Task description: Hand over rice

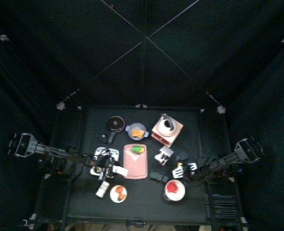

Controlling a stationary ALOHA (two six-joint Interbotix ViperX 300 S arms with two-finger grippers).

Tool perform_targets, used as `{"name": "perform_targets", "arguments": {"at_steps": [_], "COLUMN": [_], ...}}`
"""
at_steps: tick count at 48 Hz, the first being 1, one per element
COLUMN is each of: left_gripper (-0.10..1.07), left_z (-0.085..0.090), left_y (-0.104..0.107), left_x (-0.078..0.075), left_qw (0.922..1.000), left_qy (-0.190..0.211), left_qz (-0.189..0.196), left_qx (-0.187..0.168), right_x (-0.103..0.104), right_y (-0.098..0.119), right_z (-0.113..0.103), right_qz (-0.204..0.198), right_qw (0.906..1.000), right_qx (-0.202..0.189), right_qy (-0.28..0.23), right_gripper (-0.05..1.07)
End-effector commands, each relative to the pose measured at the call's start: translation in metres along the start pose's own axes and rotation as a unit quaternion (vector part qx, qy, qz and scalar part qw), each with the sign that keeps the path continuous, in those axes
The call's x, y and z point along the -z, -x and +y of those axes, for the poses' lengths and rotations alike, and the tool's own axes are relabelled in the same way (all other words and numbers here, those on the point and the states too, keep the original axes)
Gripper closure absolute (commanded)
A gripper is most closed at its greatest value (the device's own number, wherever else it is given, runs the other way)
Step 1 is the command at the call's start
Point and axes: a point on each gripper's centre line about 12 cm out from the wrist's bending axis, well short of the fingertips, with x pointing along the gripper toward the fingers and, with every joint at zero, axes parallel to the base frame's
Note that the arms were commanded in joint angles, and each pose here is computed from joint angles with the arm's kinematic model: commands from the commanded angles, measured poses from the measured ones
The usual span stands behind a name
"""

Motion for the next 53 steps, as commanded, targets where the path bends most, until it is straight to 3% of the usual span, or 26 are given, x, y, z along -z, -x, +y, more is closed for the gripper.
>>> {"name": "perform_targets", "arguments": {"at_steps": [1,10,19,26,31,43,47,53], "left_gripper": [0.53,0.53,0.53,0.53,0.53,0.53,0.53,0.53], "left_z": [0.0,0.0,0.001,0.001,0.001,0.002,0.002,0.001], "left_y": [0.0,0.0,0.0,0.0,0.0,-0.001,-0.002,-0.003], "left_x": [-0.008,-0.008,-0.009,-0.01,-0.012,-0.018,-0.022,-0.025], "left_qw": [0.9999,0.9999,0.9999,0.9998,0.9998,0.9988,0.9984,0.9979], "left_qy": [-0.002,-0.002,-0.001,0.0,0.005,0.031,0.037,0.042], "left_qz": [-0.014,-0.014,-0.015,-0.018,-0.021,-0.036,-0.043,-0.048], "left_qx": [0.0,0.0,0.0,-0.001,-0.003,-0.009,-0.009,-0.009], "right_x": [-0.004,-0.004,-0.003,0.006,0.01,0.001,-0.008,-0.023], "right_y": [0.012,0.034,0.059,0.077,0.087,0.106,0.107,0.099], "right_z": [0.009,0.023,0.046,0.073,0.096,0.141,0.154,0.172], "right_qz": [-0.001,-0.02,-0.051,-0.067,-0.084,-0.171,-0.198,-0.229], "right_qw": [0.9995,0.9953,0.9819,0.9587,0.9348,0.8871,0.8778,0.8742], "right_qx": [-0.03,-0.091,-0.164,-0.239,-0.291,-0.344,-0.346,-0.335], "right_qy": [-0.005,0.028,0.079,0.139,0.185,0.256,0.265,0.267], "right_gripper": [0.16,0.16,0.16,0.16,0.16,0.16,0.16,0.16]}}
